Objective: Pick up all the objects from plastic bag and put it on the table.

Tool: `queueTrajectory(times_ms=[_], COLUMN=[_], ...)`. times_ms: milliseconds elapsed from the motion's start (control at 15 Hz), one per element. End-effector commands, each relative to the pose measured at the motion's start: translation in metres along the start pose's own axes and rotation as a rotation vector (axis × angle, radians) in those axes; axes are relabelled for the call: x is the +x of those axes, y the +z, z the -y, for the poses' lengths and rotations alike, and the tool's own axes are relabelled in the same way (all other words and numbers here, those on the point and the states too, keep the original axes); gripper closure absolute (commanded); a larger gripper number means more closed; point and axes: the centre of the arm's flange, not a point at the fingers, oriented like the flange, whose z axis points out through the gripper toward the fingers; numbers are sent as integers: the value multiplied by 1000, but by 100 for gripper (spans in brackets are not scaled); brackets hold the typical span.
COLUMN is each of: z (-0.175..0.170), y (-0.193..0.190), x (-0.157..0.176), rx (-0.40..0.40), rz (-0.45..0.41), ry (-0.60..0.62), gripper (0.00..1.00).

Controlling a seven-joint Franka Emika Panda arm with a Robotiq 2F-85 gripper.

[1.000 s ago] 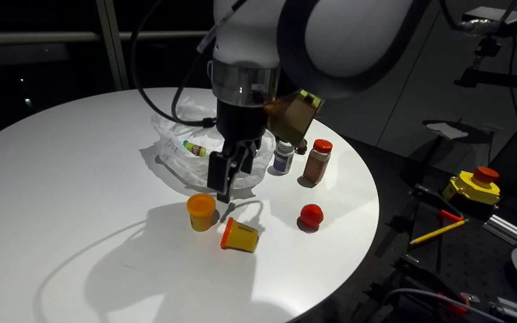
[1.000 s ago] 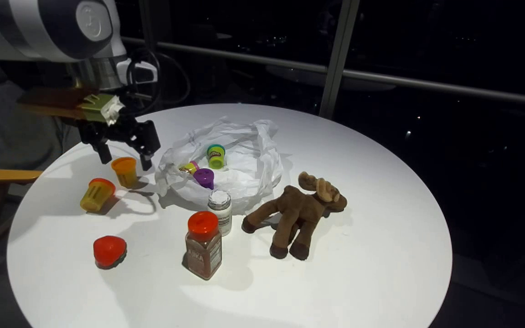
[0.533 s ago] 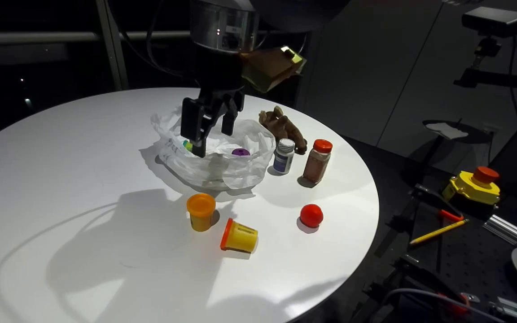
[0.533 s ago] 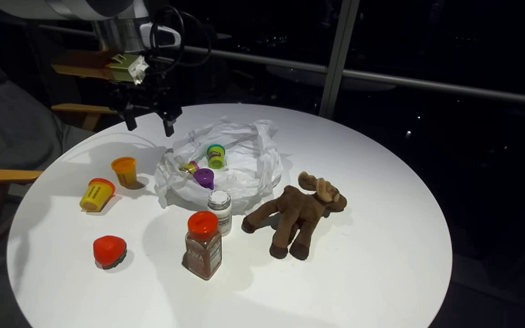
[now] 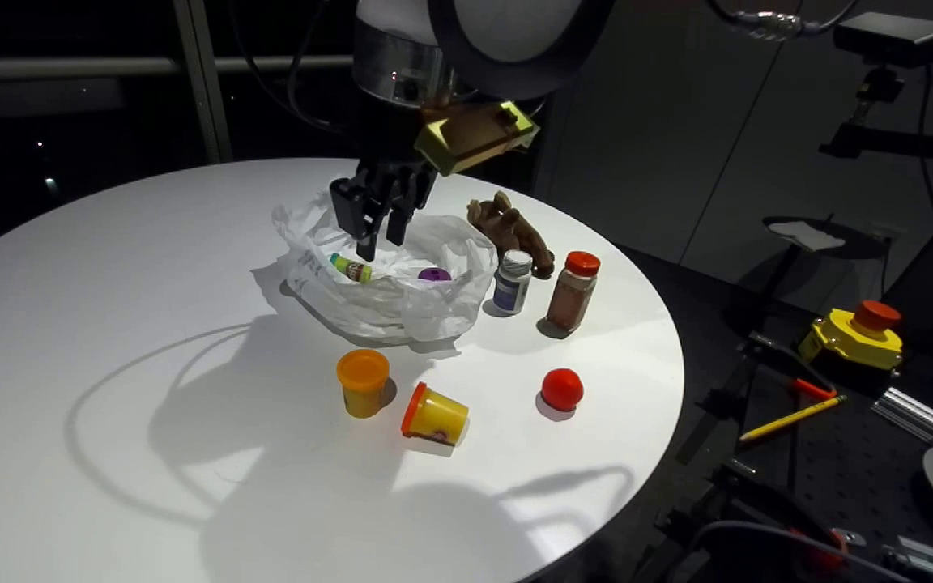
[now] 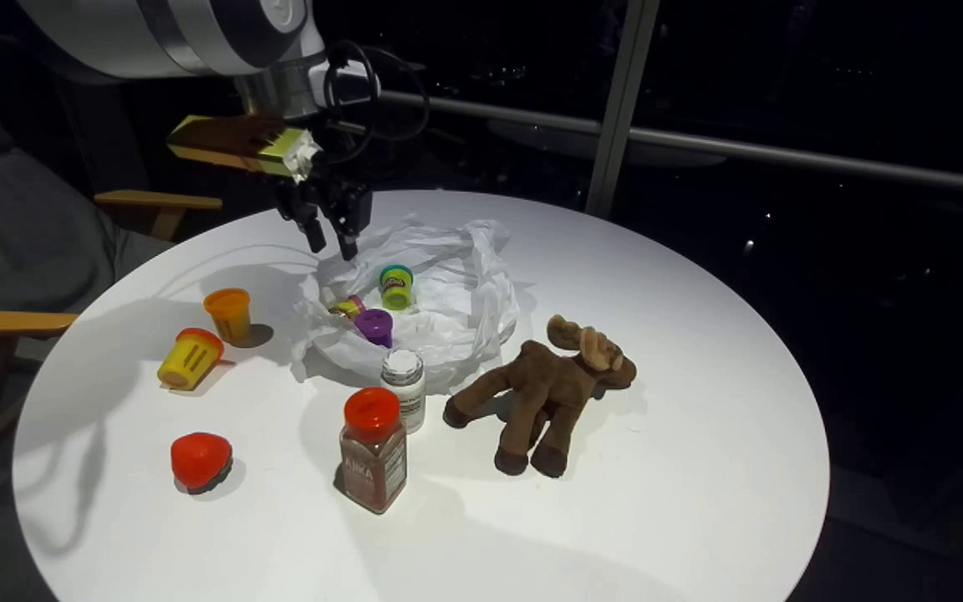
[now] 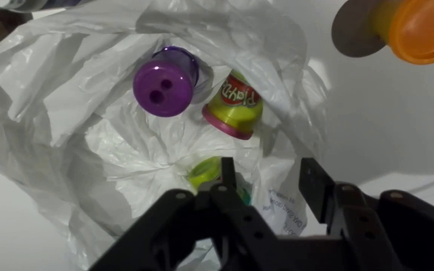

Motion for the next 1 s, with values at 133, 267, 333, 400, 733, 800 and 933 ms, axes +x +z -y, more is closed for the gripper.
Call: queueTrajectory(times_ms=[133,267,333,400,733,800,933], z=[-22,-29,-30,-30,-17,-14,-10], y=[8,10,10,9,0,0,1], x=[1,-8,-13,-20,-46,-51,-61], rx=[-71,-76,-69,-59,31,49,71], rz=[-37,-15,1,13,83,97,121], ry=[75,75,73,69,47,43,32], gripper=[89,93,91,89,88,87,89])
